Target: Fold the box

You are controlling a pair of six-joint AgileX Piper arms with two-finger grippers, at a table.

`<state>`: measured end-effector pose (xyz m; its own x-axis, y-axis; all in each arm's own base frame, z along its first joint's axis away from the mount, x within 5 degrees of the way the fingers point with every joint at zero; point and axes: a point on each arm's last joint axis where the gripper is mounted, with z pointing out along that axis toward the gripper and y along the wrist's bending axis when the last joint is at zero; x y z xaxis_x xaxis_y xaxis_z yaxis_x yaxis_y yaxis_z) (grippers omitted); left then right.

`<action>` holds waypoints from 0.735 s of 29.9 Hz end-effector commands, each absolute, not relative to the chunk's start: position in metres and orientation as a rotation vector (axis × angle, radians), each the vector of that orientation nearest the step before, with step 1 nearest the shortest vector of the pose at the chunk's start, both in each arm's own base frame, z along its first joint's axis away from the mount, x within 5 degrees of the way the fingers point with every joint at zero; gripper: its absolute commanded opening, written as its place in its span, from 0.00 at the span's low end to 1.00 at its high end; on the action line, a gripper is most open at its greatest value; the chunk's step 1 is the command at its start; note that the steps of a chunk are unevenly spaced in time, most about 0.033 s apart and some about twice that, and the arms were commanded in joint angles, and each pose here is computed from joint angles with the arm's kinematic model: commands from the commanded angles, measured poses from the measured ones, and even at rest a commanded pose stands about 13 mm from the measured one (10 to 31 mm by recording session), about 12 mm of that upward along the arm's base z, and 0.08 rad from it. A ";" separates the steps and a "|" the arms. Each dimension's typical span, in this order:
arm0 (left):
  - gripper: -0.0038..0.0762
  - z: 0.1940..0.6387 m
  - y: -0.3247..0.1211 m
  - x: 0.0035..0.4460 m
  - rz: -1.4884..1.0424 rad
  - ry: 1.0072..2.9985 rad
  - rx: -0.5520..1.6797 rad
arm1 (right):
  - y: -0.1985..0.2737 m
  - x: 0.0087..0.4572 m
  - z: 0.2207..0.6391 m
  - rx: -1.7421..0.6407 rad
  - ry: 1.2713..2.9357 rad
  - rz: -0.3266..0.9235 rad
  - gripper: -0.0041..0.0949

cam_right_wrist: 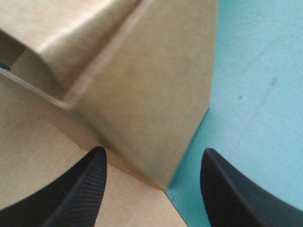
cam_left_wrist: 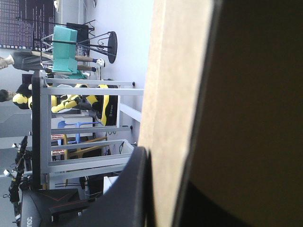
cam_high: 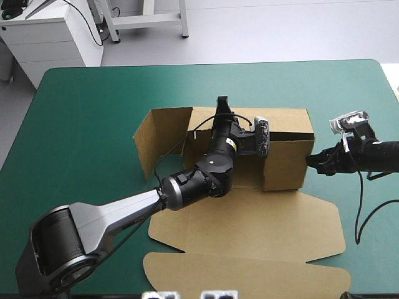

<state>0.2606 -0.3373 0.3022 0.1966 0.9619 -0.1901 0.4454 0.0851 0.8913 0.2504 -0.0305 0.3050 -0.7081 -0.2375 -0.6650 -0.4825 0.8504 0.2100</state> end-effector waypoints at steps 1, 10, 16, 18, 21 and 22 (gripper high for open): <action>0.04 0.318 -0.337 0.255 0.598 1.403 1.464 | -0.025 0.247 0.324 -0.553 2.273 0.506 0.61; 0.04 0.318 -0.338 0.255 0.596 1.401 1.464 | -0.021 0.253 0.314 -0.637 2.250 0.526 0.61; 0.04 0.319 -0.338 0.255 0.592 1.398 1.465 | -0.011 0.265 0.291 -0.646 2.287 0.553 0.60; 0.04 0.318 -0.338 0.255 0.595 1.401 1.464 | -0.010 0.268 0.289 -0.626 2.284 0.579 0.60; 0.04 0.318 -0.338 0.255 0.595 1.401 1.464 | -0.010 0.274 0.289 -0.568 2.255 0.608 0.60; 0.04 0.318 -0.338 0.255 0.595 1.401 1.464 | -0.010 0.275 0.290 -0.545 2.244 0.616 0.60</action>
